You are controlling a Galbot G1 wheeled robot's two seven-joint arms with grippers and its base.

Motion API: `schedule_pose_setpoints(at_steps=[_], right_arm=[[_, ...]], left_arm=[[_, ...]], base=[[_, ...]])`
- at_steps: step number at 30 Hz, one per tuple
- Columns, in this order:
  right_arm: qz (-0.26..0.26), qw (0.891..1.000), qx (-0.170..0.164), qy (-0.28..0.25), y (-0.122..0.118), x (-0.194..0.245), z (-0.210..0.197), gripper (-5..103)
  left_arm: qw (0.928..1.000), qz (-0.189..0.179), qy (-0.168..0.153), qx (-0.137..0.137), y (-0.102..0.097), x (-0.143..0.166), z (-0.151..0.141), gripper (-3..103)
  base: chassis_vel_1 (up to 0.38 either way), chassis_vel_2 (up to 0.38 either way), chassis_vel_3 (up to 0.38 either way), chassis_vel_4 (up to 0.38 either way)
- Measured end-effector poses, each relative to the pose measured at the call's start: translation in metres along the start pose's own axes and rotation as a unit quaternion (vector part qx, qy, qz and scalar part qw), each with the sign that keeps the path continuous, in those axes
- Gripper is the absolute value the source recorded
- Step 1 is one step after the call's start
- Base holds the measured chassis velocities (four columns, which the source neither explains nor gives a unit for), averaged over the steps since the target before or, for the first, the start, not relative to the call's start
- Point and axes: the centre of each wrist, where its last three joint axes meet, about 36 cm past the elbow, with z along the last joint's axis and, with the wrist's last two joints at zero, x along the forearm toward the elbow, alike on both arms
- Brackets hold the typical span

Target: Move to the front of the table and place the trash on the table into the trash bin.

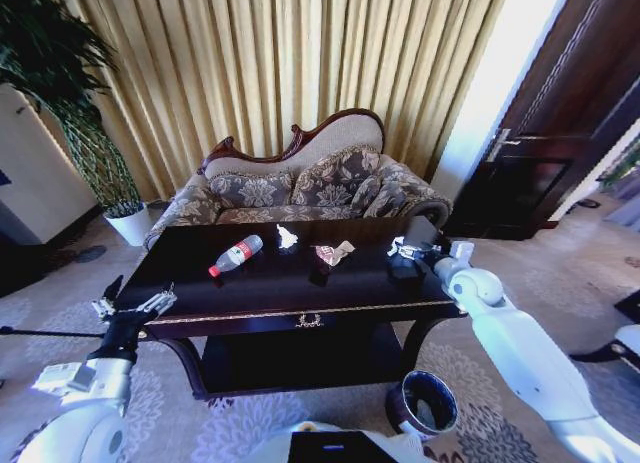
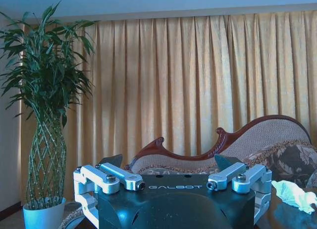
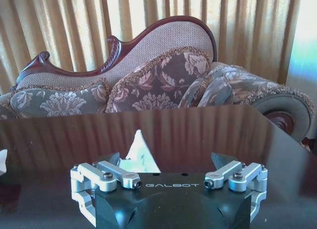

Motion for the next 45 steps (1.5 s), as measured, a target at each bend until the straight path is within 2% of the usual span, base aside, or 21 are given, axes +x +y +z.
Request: schedule_pose_setpoints(at_steps=[13, 14, 16, 18, 20, 21, 24, 25, 28, 30, 33, 34, 35, 36, 38, 39, 42, 45], right_arm=[[0.001, 1.000, -0.006, 0.002, 0.013, -0.009, 0.019, 100], [0.000, 1.000, -0.007, -0.003, 0.014, -0.011, 0.018, 103], [-0.002, 1.000, -0.007, -0.007, 0.017, -0.013, 0.016, 95], [-0.003, 1.000, -0.007, -0.009, 0.017, -0.014, 0.016, 95], [-0.003, 1.000, -0.005, -0.010, 0.018, -0.015, 0.017, 84], [-0.003, 1.000, -0.005, -0.010, 0.018, -0.015, 0.017, 84], [-0.004, 1.000, -0.004, -0.013, 0.018, -0.015, 0.018, 68], [-0.004, 1.000, -0.004, -0.013, 0.018, -0.015, 0.018, 68], [-0.003, 1.000, -0.003, -0.016, 0.018, -0.015, 0.018, 51], [-0.003, 1.000, -0.003, -0.017, 0.018, -0.015, 0.018, 51], [-0.003, 1.000, -0.003, -0.020, 0.018, -0.015, 0.019, 36], [-0.003, 1.000, -0.003, -0.020, 0.018, -0.015, 0.019, 36], [-0.003, 1.000, -0.003, -0.020, 0.018, -0.015, 0.019, 30], [-0.002, 1.000, -0.003, -0.021, 0.017, -0.015, 0.019, 30], [-0.001, 1.000, -0.003, -0.023, 0.016, -0.014, 0.018, 19], [-0.001, 1.000, -0.003, -0.023, 0.016, -0.014, 0.018, 19], [-0.002, 1.000, -0.004, -0.031, 0.017, -0.012, 0.017, 3], [-0.004, 0.999, -0.006, -0.044, 0.018, -0.009, 0.017, 2]], left_arm=[[1.0000, 0.005, -0.003, -0.003, 0.000, -0.001, -0.001, 100], [1.0000, 0.005, -0.004, -0.003, 0.000, -0.001, -0.001, 100], [1.0000, 0.005, -0.004, -0.003, 0.000, -0.001, -0.001, 100], [1.0000, 0.005, -0.004, -0.003, 0.000, -0.001, -0.001, 100], [1.0000, 0.005, -0.004, -0.003, 0.000, -0.001, -0.001, 100], [1.0000, 0.005, -0.004, -0.003, 0.000, -0.001, -0.001, 100], [1.0000, 0.005, -0.006, -0.004, 0.001, -0.001, -0.002, 100], [1.0000, 0.005, -0.006, -0.004, 0.001, -0.001, -0.002, 100], [0.9999, 0.005, -0.007, -0.005, 0.001, -0.001, -0.003, 100], [0.9999, 0.005, -0.007, -0.005, 0.001, -0.001, -0.004, 100], [0.9999, 0.006, -0.008, -0.005, 0.000, -0.001, -0.005, 100], [0.9999, 0.006, -0.008, -0.005, 0.000, -0.001, -0.005, 100], [0.9999, 0.006, -0.009, -0.005, 0.000, 0.000, -0.005, 100], [0.9999, 0.006, -0.009, -0.005, 0.000, 0.000, -0.005, 100], [0.9999, 0.007, -0.010, -0.005, -0.001, 0.000, -0.006, 100], [0.9999, 0.007, -0.010, -0.005, -0.001, 0.000, -0.006, 100], [0.9999, 0.007, -0.012, -0.005, -0.001, 0.000, -0.008, 100], [0.9999, 0.008, -0.014, -0.005, -0.002, 0.001, -0.009, 100]], base=[[0.000, 0.000, 0.000, 0.000], [0.000, 0.000, 0.000, 0.000], [0.000, 0.000, 0.000, 0.000], [0.000, 0.000, 0.000, 0.000], [0.000, 0.000, 0.000, 0.000], [0.000, 0.000, 0.000, 0.000], [0.000, 0.000, 0.000, 0.000], [0.000, 0.000, 0.000, 0.000], [0.000, 0.000, 0.000, 0.000], [0.000, 0.000, 0.000, 0.000], [0.000, 0.000, 0.000, 0.000], [0.000, 0.000, 0.000, 0.000], [0.000, 0.000, 0.000, 0.000], [0.000, 0.000, 0.000, 0.000], [0.000, 0.000, 0.000, 0.000], [0.000, 0.000, 0.000, 0.000], [0.000, 0.000, 0.000, 0.000], [0.000, 0.000, 0.000, 0.000]])
